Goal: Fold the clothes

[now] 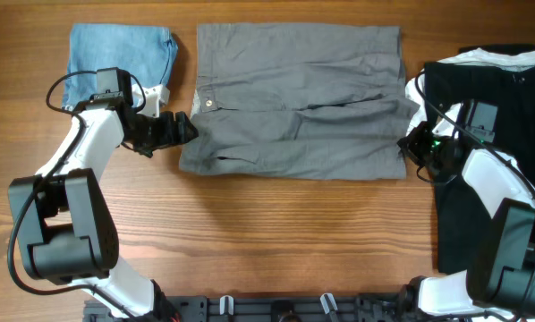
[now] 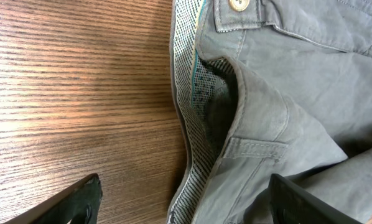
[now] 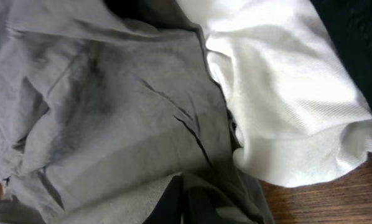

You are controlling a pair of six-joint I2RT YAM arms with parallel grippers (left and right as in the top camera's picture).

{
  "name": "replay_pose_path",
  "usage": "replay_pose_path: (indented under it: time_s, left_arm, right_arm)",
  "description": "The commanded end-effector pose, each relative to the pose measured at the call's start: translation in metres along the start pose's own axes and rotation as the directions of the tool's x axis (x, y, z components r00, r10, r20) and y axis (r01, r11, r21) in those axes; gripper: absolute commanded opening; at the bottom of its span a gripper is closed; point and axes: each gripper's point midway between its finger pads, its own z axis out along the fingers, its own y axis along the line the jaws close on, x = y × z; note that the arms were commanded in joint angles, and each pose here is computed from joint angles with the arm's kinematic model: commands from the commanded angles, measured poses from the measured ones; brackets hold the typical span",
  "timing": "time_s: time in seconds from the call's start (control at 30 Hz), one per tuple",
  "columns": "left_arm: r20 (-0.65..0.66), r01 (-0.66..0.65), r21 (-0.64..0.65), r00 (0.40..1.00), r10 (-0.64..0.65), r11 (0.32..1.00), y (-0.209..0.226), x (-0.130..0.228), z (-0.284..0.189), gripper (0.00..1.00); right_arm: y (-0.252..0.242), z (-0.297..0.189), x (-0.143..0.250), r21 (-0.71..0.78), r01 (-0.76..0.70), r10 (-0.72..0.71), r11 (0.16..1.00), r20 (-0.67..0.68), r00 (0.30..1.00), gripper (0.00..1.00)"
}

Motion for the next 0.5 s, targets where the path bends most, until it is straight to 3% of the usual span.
replay_pose_path:
  time_s: [0.0, 0.07, 0.17, 0.27, 0.33, 0.47]
  left_arm:
    - [-0.022, 0.006, -0.002, 1.000, -0.006, 1.000, 0.003, 0.014, 0.005, 0.85]
    - [-0.053, 0.021, 0.064, 0.998, -0.017, 0.998, -0.003, 0.030, 0.014, 0.78]
    - [-0.004, -0.032, 0.221, 0.999, 0.034, 0.975, -0.030, 0.020, 0.011, 0.56]
    - [0.133, -0.137, 0.290, 0.986, 0.102, 0.947, -0.045, -0.010, 0.006, 0.11]
    - [0.196, -0.184, 0.266, 0.971, 0.134, 0.946, -0.044, -0.024, 0.004, 0.04]
    - [0.238, -0.227, 0.211, 0.955, 0.175, 0.951, -0.044, -0.037, 0.016, 0.04]
  right_arm:
    - [-0.008, 0.006, -0.003, 0.035, -0.014, 0.014, 0.999, 0.003, 1.000, 0.04]
    - [-0.008, 0.006, -0.003, 0.035, -0.014, 0.014, 0.999, 0.003, 1.000, 0.05]
    - [-0.009, 0.006, 0.001, 0.042, -0.021, 0.022, 0.999, -0.013, 1.000, 0.05]
    - [-0.011, 0.006, 0.007, 0.049, -0.021, 0.023, 0.999, -0.037, 0.999, 0.06]
    - [-0.012, 0.006, 0.008, 0.050, -0.006, 0.008, 0.999, -0.041, 0.999, 0.08]
    - [-0.012, 0.006, 0.008, 0.050, 0.001, 0.001, 0.999, -0.041, 0.999, 0.10]
